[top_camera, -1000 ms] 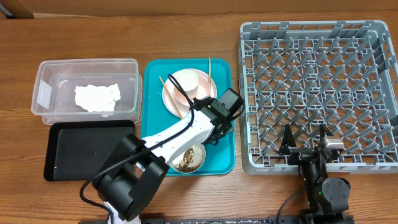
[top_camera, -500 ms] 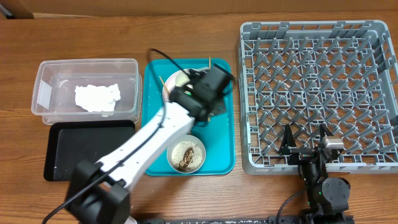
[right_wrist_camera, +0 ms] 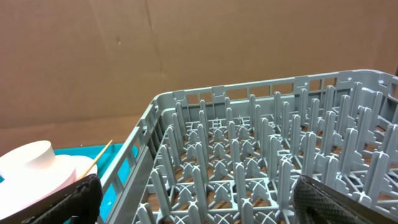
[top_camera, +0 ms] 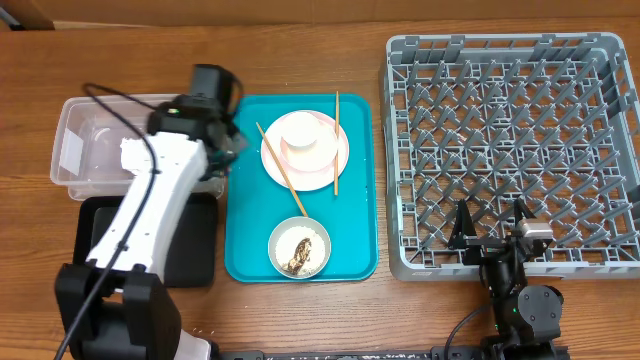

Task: Sort waste into correct bins and load items into the dishwasher
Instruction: 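Lift the red wrapper and drop it into the clear bin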

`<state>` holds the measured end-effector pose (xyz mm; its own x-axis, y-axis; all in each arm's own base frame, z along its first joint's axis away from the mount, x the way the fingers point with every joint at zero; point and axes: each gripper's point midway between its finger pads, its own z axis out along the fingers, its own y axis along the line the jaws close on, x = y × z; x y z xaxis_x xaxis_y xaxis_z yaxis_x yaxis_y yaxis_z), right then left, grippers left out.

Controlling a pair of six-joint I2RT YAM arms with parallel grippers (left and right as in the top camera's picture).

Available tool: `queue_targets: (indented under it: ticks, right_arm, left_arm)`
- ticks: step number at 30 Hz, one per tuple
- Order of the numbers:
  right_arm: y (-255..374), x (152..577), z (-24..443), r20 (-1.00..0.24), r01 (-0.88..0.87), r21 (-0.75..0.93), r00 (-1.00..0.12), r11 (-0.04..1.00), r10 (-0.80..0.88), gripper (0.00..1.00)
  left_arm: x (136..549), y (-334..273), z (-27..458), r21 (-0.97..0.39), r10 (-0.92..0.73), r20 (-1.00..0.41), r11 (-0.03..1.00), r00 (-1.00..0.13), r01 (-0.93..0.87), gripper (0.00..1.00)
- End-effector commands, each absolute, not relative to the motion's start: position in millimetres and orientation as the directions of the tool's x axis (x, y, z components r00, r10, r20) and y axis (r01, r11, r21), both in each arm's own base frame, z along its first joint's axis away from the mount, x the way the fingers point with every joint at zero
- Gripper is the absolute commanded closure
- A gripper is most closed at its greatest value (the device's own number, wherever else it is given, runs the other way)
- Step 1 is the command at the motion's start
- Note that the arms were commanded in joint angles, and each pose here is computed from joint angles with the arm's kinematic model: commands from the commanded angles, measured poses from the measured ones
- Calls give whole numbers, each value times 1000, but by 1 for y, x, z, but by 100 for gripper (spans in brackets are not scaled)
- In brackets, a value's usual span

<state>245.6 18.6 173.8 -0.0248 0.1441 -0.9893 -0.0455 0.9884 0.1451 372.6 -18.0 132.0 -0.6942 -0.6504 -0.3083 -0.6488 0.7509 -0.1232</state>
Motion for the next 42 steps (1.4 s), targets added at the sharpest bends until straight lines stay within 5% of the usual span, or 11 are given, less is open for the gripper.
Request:
queue_targets:
  ticks: [1,16,20,28,35,38,42]
  right_arm:
    - [17,246,172,-990,-41,139,-19,989,139,0]
    - [17,246,172,-990,-41,139,-19,989,139,0]
    - [17,246,172,-990,-41,139,-19,989,138,0]
    - [17,246,172,-990,-41,139,-19,989,139,0]
    - [17,246,172,-990,-41,139,-20,989,139,0]
    - [17,246,172,-990,-41,139,-19,989,139,0]
    - [17,246,172,-990,-41,139,-19,989,139,0]
  left_arm:
    - [375,18,145,-137,-699,-335,700,-632,-701,96]
    - [376,64,125,-137,-765,-354,612,-538,-779,88]
    - [381,67,127,-148,-762,-378,611,-526,-778,59]
    - [380,68,126,-139,-760,-378,611,-528,-780,48]
    - [387,30,129,-248,-669,-283,743,-687,-622,66]
    - [392,5,140,-350,-591,-249,794,-767,-498,96]
    - [389,-36,168,-518,-473,-230,799,-851,-304,96]
